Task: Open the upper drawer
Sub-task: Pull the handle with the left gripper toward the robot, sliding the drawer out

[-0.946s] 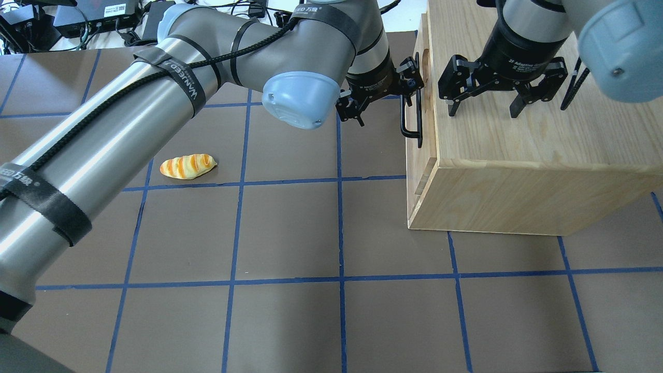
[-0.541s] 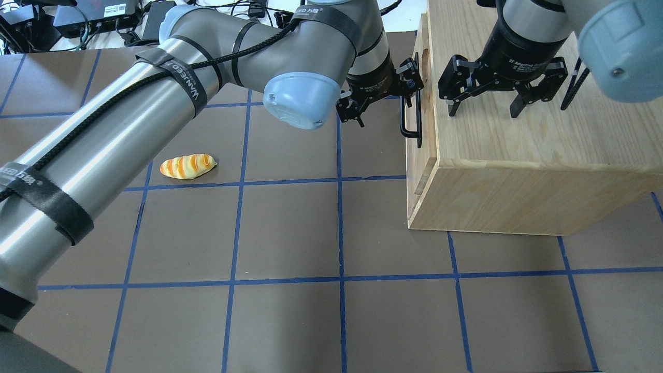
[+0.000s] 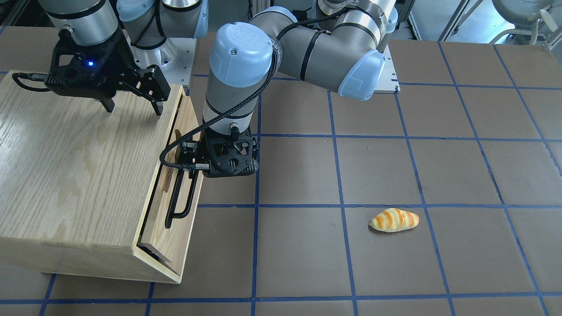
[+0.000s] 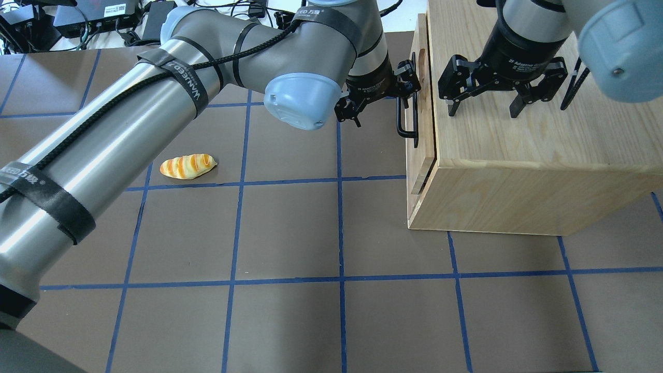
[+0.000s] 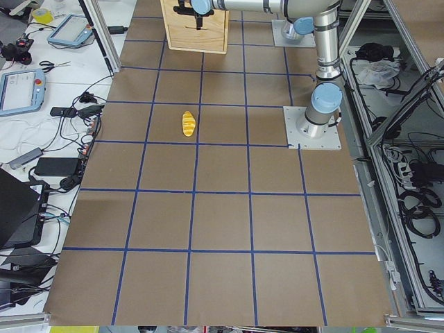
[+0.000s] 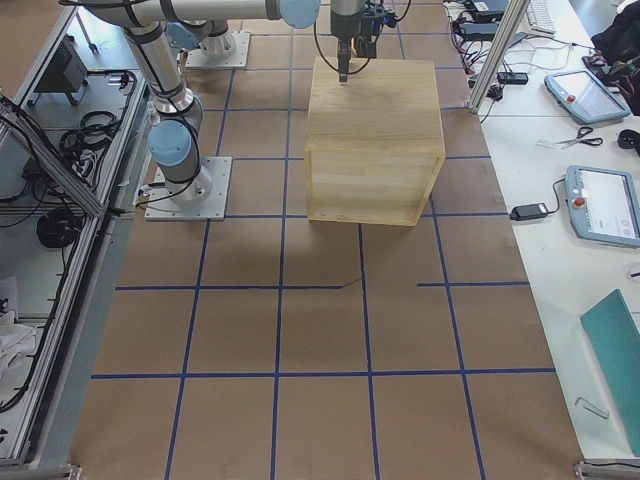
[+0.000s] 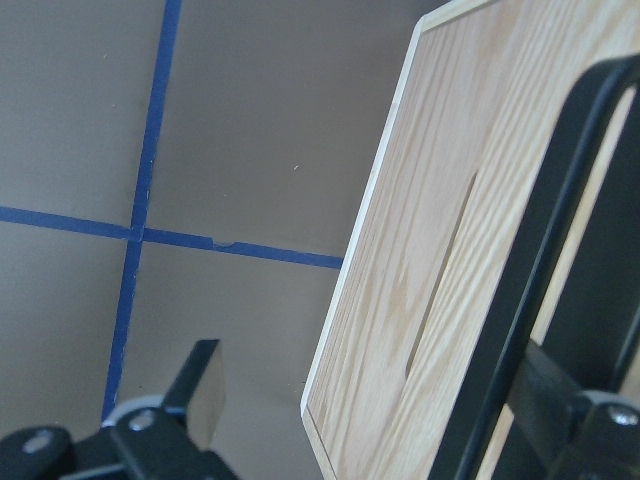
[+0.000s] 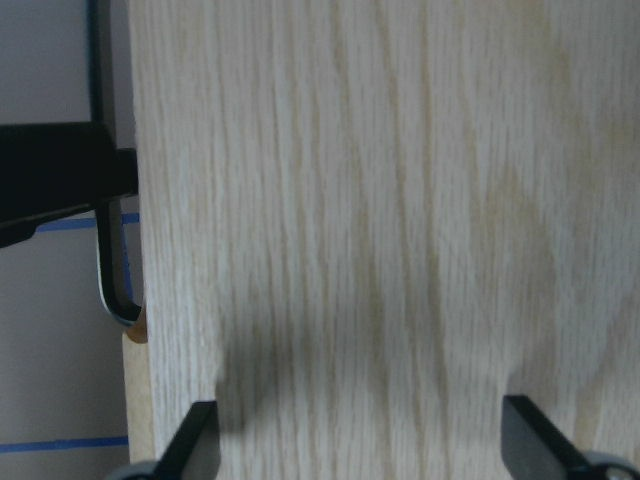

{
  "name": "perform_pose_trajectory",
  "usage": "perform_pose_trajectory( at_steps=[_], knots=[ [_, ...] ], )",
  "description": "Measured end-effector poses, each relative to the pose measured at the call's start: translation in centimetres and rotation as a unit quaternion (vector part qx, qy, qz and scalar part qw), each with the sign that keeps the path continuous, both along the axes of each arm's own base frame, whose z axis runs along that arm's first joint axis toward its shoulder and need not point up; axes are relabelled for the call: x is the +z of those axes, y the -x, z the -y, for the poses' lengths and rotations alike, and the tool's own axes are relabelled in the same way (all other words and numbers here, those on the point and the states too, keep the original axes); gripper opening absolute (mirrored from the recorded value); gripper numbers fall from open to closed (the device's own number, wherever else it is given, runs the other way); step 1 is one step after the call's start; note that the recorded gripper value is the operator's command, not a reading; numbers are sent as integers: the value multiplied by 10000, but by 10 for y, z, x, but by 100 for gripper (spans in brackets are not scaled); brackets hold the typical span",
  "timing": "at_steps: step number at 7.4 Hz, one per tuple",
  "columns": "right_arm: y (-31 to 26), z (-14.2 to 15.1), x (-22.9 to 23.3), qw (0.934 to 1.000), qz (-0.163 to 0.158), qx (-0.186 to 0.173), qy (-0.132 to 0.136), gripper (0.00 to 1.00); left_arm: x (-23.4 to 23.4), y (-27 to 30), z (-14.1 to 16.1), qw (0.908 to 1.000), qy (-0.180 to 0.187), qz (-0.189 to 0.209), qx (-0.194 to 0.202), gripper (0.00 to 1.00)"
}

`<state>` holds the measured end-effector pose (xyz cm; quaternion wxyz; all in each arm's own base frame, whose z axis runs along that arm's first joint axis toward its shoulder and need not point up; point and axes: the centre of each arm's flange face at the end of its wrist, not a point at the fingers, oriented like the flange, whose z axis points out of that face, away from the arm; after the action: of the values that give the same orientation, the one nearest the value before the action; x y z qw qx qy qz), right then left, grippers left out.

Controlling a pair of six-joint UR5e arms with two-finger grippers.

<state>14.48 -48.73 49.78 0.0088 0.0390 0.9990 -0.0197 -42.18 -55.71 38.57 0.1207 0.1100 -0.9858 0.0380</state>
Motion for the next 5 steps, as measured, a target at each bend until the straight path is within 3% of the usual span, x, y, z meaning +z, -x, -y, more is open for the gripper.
perform_pose_trajectory(
  at_steps=[5],
  knots=[
    [0,0,0,10000,-5,0,0,100,4,-9,4,9994,187,273,-73,100]
  ],
)
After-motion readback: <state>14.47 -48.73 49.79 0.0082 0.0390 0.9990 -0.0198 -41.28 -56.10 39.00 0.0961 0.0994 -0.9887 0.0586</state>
